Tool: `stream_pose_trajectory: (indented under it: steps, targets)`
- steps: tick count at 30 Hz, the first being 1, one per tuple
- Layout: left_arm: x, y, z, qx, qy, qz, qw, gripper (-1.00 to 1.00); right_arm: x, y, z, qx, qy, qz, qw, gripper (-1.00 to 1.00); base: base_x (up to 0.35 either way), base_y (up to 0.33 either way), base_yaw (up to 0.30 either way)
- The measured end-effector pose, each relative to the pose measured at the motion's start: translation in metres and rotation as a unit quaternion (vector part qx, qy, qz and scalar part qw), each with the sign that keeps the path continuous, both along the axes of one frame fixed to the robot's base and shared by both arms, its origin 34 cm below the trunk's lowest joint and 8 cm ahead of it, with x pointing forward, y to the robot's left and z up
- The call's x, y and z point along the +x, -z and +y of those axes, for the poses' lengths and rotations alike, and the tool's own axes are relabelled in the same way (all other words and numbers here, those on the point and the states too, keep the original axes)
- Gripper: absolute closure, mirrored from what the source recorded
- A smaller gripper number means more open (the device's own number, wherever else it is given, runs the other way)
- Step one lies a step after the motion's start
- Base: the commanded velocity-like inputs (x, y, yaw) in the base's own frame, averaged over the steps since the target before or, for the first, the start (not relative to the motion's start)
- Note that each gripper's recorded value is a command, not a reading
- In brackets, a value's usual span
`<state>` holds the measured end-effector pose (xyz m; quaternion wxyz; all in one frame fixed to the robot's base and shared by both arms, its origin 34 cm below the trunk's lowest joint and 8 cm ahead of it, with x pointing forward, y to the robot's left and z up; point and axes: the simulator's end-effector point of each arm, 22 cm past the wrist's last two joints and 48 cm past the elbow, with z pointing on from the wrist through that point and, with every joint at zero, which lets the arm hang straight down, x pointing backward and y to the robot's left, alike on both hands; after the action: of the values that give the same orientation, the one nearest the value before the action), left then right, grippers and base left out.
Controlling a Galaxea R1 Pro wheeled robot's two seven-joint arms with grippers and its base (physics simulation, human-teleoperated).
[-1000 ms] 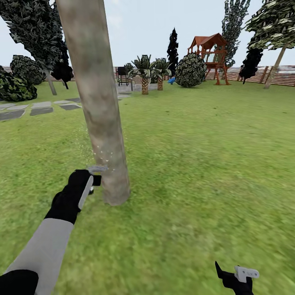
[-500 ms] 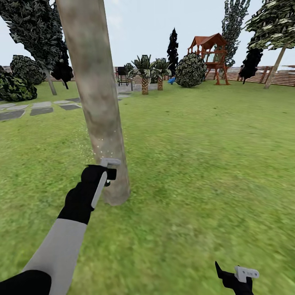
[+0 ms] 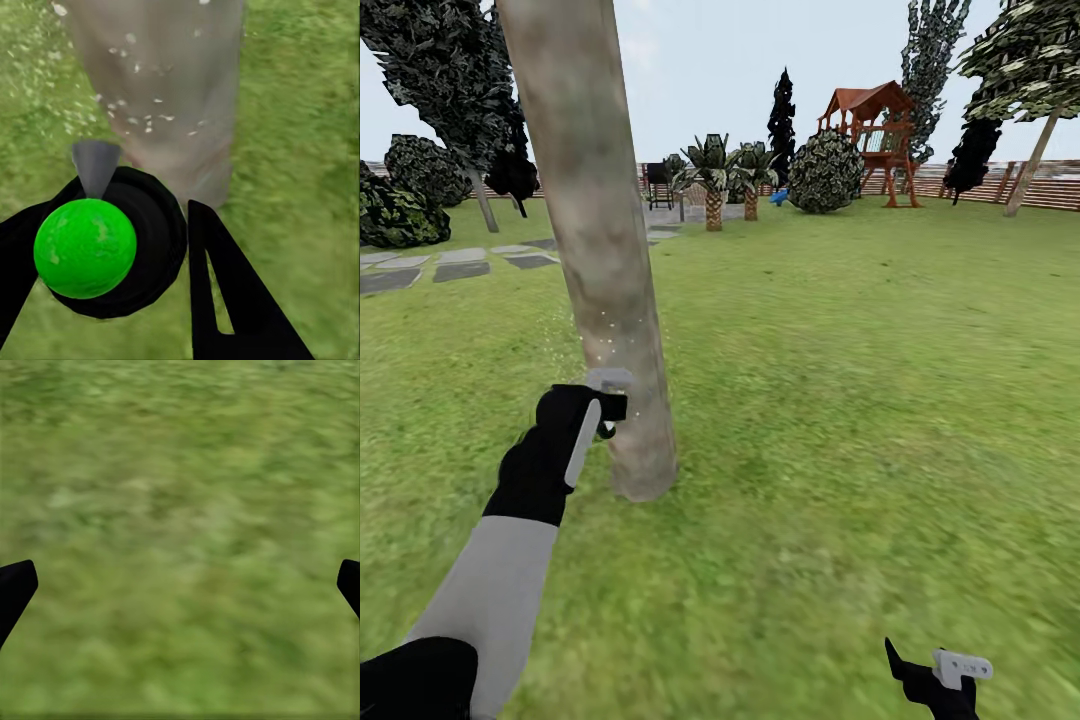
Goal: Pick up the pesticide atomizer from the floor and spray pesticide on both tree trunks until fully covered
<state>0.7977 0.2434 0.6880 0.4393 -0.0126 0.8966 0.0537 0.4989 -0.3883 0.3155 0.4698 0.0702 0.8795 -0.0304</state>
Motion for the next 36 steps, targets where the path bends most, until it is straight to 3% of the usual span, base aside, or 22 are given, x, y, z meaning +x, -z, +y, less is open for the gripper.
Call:
stream_pose_trajectory:
  steps: [2,4,7,9,12,17,18,21,22,25,28,31,34,36]
  targets:
    - [0.003,-0.009,-0.019,-0.002,0.014,-0.007,0.9999,1.0,0.0,0.0,0.0,0.0,0.0,0.0,1.0,-1.0,0.0,0.0,0.0]
    - [0.005,-0.014,-0.019,0.005,0.014,-0.01,0.9998,1.0,0.0,0.0,0.0,0.0,0.0,0.0,1.0,-1.0,0.0,0.0,0.0]
    - [0.006,-0.015,0.004,0.018,-0.001,-0.011,0.9998,1.0,0.0,0.0,0.0,0.0,0.0,0.0,1.0,-1.0,0.0,0.0,0.0]
    - [0.005,-0.023,0.039,0.037,-0.02,-0.02,0.9989,1.0,0.0,0.0,0.0,0.0,0.0,0.0,1.0,-1.0,0.0,0.0,0.0]
    - [0.005,-0.026,0.047,0.03,-0.021,-0.024,0.999,1.0,0.0,0.0,0.0,0.0,0.0,0.0,1.0,-1.0,0.0,0.0,0.0]
    - [0.004,-0.023,-0.014,-0.006,0.016,-0.024,0.9996,1.0,0.0,0.0,0.0,0.0,0.0,0.0,1.0,-1.0,0.0,0.0,0.0]
    - [0.003,-0.021,-0.005,0.002,0.008,-0.022,0.9997,1.0,0.0,0.0,0.0,0.0,0.0,0.0,1.0,-1.0,0.0,0.0,0.0]
    - [0.0,-0.018,0.054,0.036,-0.024,-0.018,0.9989,1.0,0.0,0.0,0.0,0.0,0.0,0.0,1.0,-1.0,0.0,0.0,0.0]
    - [0.0,-0.018,0.064,0.039,-0.029,-0.017,0.9987,1.0,0.0,0.0,0.0,0.0,0.0,0.0,1.0,-1.0,0.0,0.0,0.0]
    - [-0.001,-0.013,0.059,0.036,-0.019,-0.014,0.9991,1.0,0.0,0.0,0.0,0.0,0.0,0.001,1.0,-1.0,0.0,0.0,0.0]
    - [-0.009,0.008,0.034,0.051,0.011,0.003,0.9987,1.0,0.0,0.001,0.001,0.0,0.0,0.001,1.0,-1.0,0.0,0.0,0.0]
    - [-0.02,0.036,0.021,0.043,0.022,0.025,0.9985,1.0,0.0,0.001,0.001,0.001,0.0,0.001,1.0,-1.0,0.0,0.0,0.0]
    - [-0.045,0.101,0.019,0.039,0.022,0.085,0.9954,1.0,0.0,0.001,0.001,0.001,0.0,0.001,1.0,-1.0,0.0,0.0,0.0]
    - [-0.047,0.13,0.023,0.042,0.015,0.094,0.9946,1.0,0.0,0.001,0.001,0.001,-0.001,0.001,1.0,-1.0,0.0,0.0,0.0]
